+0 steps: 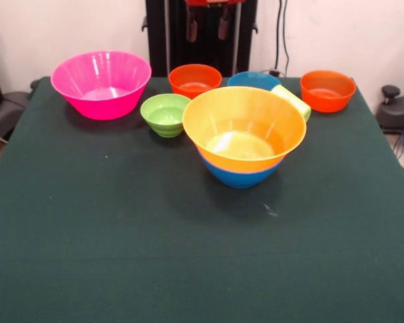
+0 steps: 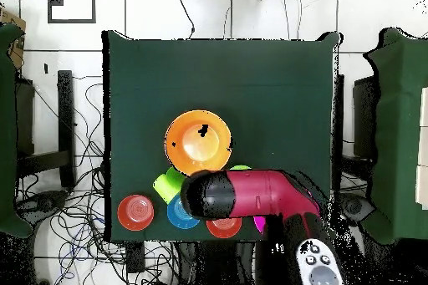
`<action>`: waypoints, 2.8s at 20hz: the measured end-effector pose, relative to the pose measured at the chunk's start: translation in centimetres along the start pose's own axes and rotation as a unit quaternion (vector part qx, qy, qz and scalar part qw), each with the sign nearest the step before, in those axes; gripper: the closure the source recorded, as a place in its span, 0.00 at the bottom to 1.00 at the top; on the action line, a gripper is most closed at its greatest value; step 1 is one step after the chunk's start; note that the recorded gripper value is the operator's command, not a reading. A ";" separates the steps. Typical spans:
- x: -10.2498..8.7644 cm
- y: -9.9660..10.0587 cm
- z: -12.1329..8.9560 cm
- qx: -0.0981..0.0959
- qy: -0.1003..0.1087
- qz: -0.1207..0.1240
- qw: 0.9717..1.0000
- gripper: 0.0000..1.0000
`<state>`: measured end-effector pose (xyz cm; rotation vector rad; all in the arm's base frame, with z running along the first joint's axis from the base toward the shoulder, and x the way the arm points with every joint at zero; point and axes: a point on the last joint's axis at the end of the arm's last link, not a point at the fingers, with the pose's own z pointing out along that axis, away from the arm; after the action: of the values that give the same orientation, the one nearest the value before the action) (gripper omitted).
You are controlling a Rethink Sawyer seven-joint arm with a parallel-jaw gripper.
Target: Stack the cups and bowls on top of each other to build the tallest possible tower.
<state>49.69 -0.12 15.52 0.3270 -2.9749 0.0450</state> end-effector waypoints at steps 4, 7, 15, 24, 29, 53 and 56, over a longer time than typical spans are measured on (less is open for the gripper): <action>0.7 -1.1 -1.0 -0.007 0.006 0.006 1.000 0.00; 0.6 -1.2 -1.2 -0.011 0.004 0.005 1.000 0.00; 0.1 0.1 -0.5 -0.010 0.003 -0.037 0.999 0.00; 0.9 1.3 2.8 -0.003 0.023 -0.105 0.994 0.00; 1.3 2.0 4.1 -0.009 0.032 -0.122 0.992 0.00; 1.2 12.5 8.7 -0.028 0.019 -0.216 0.976 0.00; 1.6 12.0 9.2 -0.027 0.023 -0.209 0.977 0.00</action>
<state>44.25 10.80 6.54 0.9194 -2.7906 -0.0756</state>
